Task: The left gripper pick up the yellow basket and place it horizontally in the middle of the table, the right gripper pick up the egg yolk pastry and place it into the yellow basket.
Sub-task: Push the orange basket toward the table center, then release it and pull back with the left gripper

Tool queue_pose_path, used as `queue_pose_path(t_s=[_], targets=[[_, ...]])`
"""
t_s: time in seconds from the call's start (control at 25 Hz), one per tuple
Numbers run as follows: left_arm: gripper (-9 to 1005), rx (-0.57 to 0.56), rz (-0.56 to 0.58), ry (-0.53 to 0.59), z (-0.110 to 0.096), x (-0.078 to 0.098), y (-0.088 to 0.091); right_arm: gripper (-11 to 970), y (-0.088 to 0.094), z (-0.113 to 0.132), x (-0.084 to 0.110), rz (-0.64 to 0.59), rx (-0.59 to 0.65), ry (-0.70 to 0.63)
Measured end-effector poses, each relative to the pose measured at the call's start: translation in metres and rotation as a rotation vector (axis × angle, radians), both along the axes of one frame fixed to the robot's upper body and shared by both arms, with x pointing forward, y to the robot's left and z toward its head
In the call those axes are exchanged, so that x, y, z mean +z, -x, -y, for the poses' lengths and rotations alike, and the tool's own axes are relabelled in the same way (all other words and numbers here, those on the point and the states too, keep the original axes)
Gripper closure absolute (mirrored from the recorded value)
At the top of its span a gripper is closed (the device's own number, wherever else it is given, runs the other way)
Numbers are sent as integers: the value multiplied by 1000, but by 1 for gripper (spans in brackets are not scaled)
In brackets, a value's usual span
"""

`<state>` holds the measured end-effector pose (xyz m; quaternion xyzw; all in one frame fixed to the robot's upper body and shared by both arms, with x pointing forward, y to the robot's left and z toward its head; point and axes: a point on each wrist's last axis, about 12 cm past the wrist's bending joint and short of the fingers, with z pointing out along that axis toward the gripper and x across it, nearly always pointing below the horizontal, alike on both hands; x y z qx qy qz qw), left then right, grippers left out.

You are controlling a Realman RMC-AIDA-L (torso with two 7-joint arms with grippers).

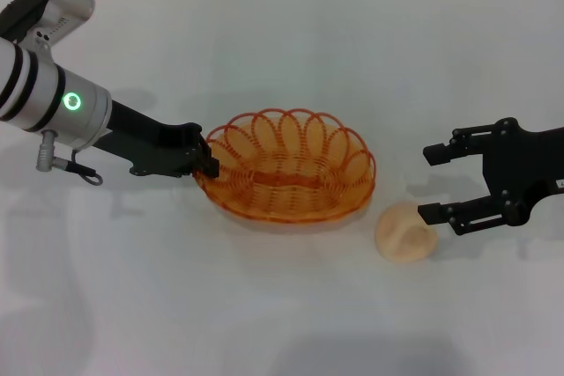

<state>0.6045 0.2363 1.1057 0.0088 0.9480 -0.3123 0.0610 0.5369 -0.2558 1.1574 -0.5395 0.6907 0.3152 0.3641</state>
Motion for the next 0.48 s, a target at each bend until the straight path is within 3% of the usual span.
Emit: queue_pose_path(t_s=[0.36, 0.48], targets=[[814, -4, 8, 24, -1, 1, 1, 238, 0, 0, 0, 0, -1, 1], [622, -1, 16, 52, -4, 3, 1, 242, 0, 1, 0, -1, -2, 1]])
